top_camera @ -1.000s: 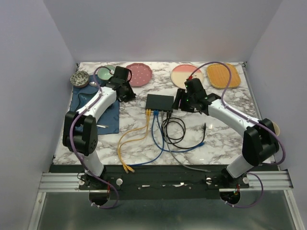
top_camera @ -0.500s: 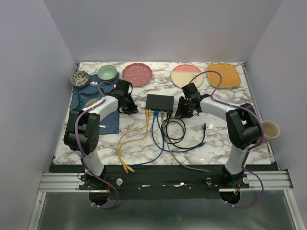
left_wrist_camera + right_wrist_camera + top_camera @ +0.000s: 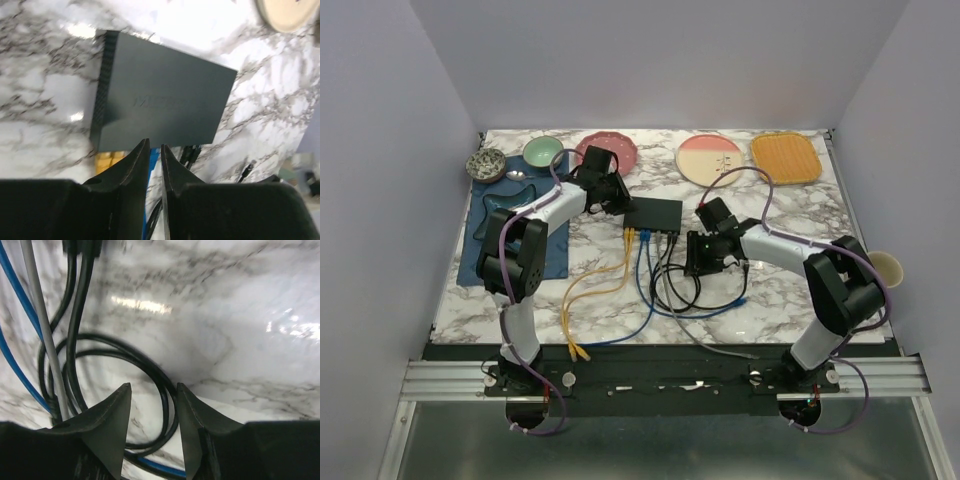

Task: Pull the plug from the switch port

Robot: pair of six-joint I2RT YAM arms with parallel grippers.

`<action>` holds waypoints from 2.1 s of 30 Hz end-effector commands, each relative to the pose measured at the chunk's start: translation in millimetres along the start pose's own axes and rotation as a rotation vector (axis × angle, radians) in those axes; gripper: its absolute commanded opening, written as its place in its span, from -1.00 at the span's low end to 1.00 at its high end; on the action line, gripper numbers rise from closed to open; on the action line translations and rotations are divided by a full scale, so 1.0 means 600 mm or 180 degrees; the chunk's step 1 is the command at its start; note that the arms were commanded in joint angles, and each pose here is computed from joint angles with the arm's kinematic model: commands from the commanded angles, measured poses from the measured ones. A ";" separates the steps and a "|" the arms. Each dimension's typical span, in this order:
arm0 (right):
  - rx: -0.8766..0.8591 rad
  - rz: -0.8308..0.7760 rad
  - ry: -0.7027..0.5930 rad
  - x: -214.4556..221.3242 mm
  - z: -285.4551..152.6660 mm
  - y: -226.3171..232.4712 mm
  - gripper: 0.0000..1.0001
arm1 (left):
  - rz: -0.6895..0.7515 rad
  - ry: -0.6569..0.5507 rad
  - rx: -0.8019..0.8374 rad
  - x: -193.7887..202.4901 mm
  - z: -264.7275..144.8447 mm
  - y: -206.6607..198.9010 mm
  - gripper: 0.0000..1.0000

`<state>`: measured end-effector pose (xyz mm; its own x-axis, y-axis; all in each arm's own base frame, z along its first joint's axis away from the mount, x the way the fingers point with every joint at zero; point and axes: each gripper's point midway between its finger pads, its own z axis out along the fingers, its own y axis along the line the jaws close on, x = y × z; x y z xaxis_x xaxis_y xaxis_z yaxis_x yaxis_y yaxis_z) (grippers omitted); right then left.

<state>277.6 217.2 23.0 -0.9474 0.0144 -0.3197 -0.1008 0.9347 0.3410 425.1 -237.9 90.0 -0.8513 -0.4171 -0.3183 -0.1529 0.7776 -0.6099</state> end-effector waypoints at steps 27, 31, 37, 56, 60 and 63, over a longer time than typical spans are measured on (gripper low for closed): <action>-0.0270 0.1403 -0.0615 -0.236 0.064 0.001 -0.37 | -0.0739 -0.0478 -0.0767 -0.072 0.020 0.135 -0.44; -0.0215 0.1398 -0.0512 -0.221 0.087 -0.011 -0.38 | -0.0790 -0.0197 -0.0527 -0.041 0.048 0.122 -0.45; -0.0317 0.1352 -0.0384 -0.208 0.097 -0.003 -0.38 | -0.0792 -0.0024 -0.0446 0.011 0.067 0.114 -0.45; 0.0029 0.1051 -0.0926 -0.173 -0.006 -0.039 -0.17 | -0.0533 -0.0828 -0.0764 0.004 -0.051 0.134 -0.45; 0.0426 0.0711 -0.1493 -0.185 -0.080 -0.070 0.07 | -0.0357 -0.1611 -0.0517 -0.066 -0.136 0.086 -0.04; 0.0330 0.0532 -0.1734 -0.192 -0.117 -0.059 0.70 | -0.0200 -0.1661 -0.0122 -0.093 -0.143 0.023 0.97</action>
<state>365.1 180.6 87.8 -0.7447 0.3896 -0.5418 0.1368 0.8838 0.4474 394.3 -161.9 109.4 -0.6021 -0.6269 -0.4945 -0.3272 0.7586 -0.5634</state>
